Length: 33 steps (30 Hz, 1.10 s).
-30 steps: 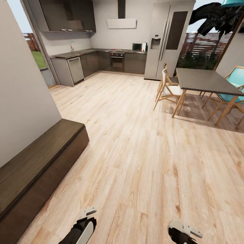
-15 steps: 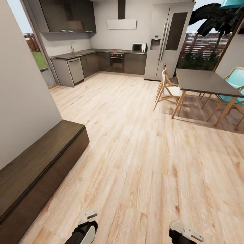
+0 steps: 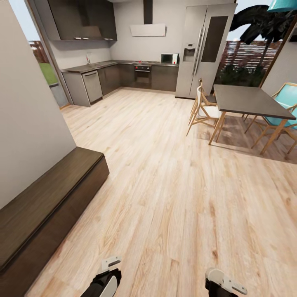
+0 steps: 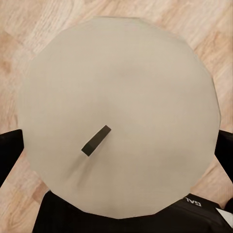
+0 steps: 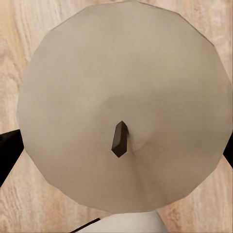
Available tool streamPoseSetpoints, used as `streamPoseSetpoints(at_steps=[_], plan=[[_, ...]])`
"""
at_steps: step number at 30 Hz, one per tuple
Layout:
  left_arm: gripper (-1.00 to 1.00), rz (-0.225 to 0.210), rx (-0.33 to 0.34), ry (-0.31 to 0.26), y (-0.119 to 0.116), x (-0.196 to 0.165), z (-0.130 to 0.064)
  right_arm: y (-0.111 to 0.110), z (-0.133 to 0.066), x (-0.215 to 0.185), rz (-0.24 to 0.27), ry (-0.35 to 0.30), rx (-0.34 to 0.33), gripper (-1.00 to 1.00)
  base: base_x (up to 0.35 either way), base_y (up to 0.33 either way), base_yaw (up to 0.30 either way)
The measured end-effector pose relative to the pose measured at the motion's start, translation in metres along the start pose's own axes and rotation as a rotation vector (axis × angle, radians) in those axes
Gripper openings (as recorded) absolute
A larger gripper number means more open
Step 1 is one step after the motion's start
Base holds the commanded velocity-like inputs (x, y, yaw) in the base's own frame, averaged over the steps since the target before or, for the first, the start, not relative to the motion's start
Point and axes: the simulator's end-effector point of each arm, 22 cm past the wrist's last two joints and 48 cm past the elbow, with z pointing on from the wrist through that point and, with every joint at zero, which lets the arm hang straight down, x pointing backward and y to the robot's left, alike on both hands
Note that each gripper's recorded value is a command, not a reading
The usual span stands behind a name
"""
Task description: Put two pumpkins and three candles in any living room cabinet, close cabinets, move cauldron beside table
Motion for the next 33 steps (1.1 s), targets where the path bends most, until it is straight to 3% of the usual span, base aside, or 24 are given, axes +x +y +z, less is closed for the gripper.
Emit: streamPoseSetpoints(at_steps=[24, 33], plan=[[-1.0, 0.0, 0.008, 0.004, -0.0041, -0.0003, -0.0016, -0.004, 0.0006, 0.0051, -0.003, -0.006, 0.009, -1.0, 0.0, 0.0, 0.0], [-1.0, 0.001, 0.01, 0.008, -0.0054, 0.001, -0.0019, -0.0066, 0.0008, 0.0023, 0.002, -0.036, 0.015, -1.0, 0.0, 0.0, 0.0]])
